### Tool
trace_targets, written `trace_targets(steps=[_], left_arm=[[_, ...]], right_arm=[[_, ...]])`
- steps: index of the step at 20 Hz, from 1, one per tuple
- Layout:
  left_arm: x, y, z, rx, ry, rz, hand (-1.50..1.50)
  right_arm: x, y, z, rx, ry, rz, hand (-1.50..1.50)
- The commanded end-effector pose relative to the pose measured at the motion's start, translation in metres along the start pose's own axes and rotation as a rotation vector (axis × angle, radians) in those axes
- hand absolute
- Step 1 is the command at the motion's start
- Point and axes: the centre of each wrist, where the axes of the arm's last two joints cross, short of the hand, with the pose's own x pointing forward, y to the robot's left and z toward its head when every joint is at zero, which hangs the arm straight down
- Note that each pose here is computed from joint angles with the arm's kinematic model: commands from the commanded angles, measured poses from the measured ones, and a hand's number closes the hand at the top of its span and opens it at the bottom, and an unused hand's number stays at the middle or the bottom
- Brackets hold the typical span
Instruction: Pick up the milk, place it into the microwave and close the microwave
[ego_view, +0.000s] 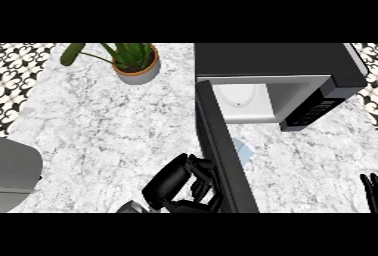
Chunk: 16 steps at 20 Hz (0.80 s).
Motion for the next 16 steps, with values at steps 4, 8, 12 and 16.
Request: trace_targets(steps=[4, 8, 12, 16], left_arm=[[-0.019, -0.055, -0.030, -0.075, 0.097, -0.106, 1.50], [-0.028, -0.056, -0.046, -0.119, 0.191, -0.078, 1.50], [-0.027, -0.071, -0.049, -0.173, 0.219, -0.047, 1.50], [-0.025, -0.063, -0.060, -0.113, 0.175, -0.017, -1.50]], right_arm=[[0.018, -0.007, -0.014, 0.044, -0.030, -0.019, -1.50], [0.042, 0.002, -0.029, 0.098, -0.080, -0.067, -1.50], [0.043, 0.004, -0.045, 0.165, -0.095, -0.094, -1.50], [0.058, 0.004, -0.055, 0.246, -0.105, -0.135, -1.50]])
